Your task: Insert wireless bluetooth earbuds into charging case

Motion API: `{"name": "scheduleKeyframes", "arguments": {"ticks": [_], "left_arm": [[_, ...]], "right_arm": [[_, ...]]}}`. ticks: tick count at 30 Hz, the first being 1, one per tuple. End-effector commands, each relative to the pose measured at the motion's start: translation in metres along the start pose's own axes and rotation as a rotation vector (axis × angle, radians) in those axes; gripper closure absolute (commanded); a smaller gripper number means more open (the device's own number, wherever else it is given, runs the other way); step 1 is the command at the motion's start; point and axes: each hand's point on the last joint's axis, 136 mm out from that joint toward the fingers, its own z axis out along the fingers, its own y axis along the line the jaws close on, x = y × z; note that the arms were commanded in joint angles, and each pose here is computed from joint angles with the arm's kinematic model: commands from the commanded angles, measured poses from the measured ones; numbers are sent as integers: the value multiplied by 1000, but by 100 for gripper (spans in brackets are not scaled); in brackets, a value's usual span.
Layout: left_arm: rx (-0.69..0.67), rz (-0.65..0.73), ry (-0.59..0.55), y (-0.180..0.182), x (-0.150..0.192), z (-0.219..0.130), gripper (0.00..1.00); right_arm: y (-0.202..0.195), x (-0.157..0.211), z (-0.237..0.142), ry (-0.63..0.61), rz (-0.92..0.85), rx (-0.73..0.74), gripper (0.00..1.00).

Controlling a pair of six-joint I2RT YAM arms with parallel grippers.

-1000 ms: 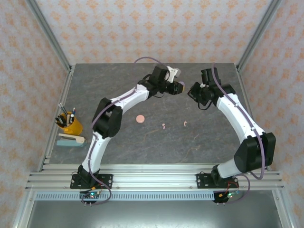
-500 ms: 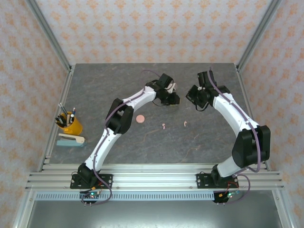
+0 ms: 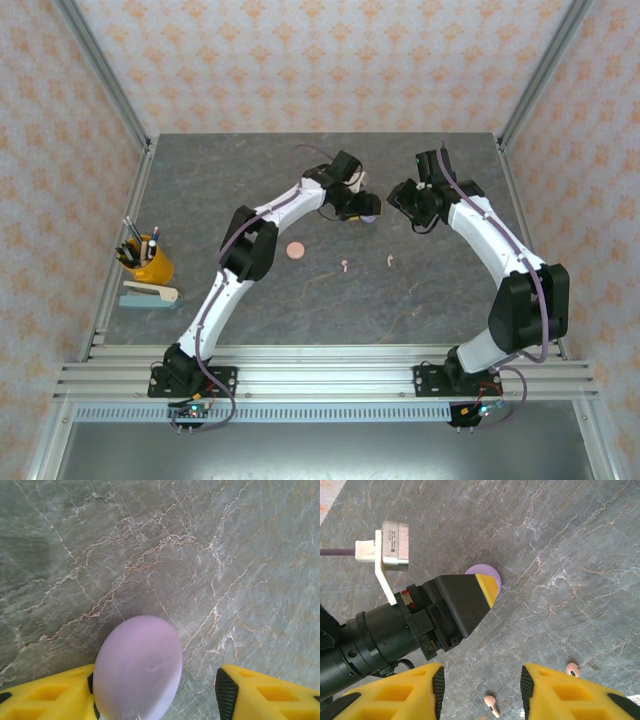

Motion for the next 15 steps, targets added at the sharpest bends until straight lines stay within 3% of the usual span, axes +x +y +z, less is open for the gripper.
{"name": "scheduleKeyframes", "arguments": {"ticks": [1,4,5,6,15], "left_arm": [[-92,2,-53,13,-13,-43,28],[-107,33,-96,7,-20,-71,25],[-120,44,-117,6,-23,-83,3],[-130,56,-134,5,-25,-93,0],[-283,140,-343,-8,-27,-203,0]], "right_arm": [[-2,-5,-13,-47,-11,3,45],[-3,-6,-18,-59,-17,5,36],[-2,-6,-19,-63,-19,5,34],[-2,-6,-20,-66,-22,2,33],[8,1,-15,-35,-61,-13,28]]}}
